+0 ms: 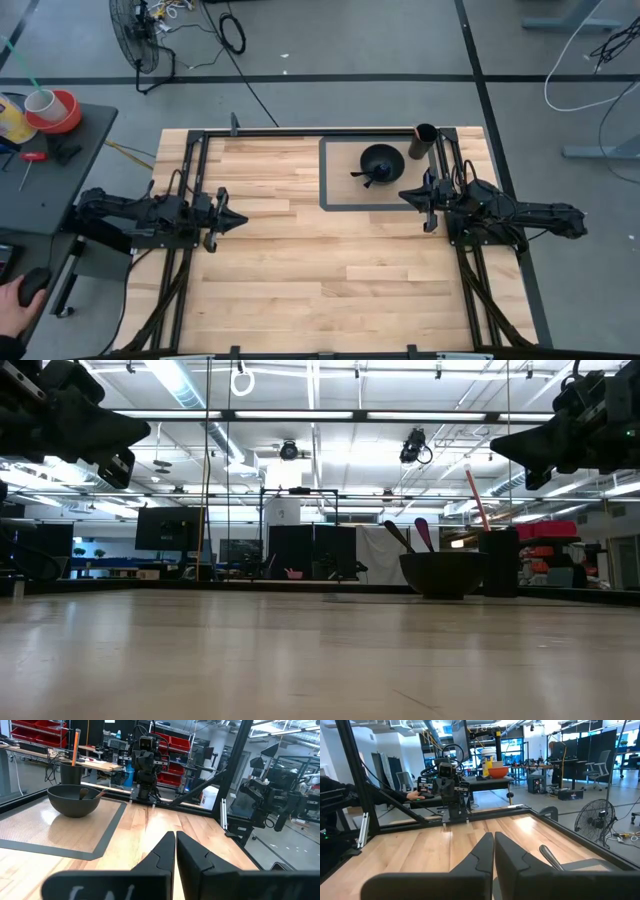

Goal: Pick & Place Utensil
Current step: Return to Home Position

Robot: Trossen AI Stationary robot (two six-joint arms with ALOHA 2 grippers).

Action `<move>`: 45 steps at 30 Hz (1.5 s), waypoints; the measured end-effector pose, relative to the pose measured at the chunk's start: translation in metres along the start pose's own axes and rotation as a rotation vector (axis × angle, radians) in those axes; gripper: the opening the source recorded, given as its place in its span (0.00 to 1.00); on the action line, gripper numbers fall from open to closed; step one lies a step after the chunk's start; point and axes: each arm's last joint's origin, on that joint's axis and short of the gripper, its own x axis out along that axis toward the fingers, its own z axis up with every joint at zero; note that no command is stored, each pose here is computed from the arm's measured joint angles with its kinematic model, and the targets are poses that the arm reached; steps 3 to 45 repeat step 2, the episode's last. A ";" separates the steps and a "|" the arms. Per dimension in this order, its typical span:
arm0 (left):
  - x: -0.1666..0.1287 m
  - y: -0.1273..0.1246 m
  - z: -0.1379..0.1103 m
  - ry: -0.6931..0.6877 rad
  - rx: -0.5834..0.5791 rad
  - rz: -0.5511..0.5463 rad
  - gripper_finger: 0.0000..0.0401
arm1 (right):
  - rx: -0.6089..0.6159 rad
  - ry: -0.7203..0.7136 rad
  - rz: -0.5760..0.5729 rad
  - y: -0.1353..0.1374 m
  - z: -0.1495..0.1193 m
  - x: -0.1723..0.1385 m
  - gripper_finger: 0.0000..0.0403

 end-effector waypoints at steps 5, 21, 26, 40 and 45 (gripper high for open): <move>0.000 0.000 0.000 0.000 0.000 0.000 0.05 | 0.000 0.000 0.000 0.000 0.000 0.000 0.04; 0.000 0.000 0.000 0.000 0.000 0.000 0.05 | 0.000 0.000 0.000 0.000 0.000 0.000 0.04; 0.000 0.000 0.000 0.000 0.000 0.000 0.05 | 0.000 0.000 0.000 0.000 0.000 0.000 0.04; 0.000 0.000 0.000 0.000 0.000 0.000 0.05 | 0.000 0.000 0.000 0.000 0.000 0.000 0.04; 0.000 0.000 0.000 0.000 0.000 0.000 0.05 | 0.000 0.000 0.000 0.000 0.000 0.000 0.04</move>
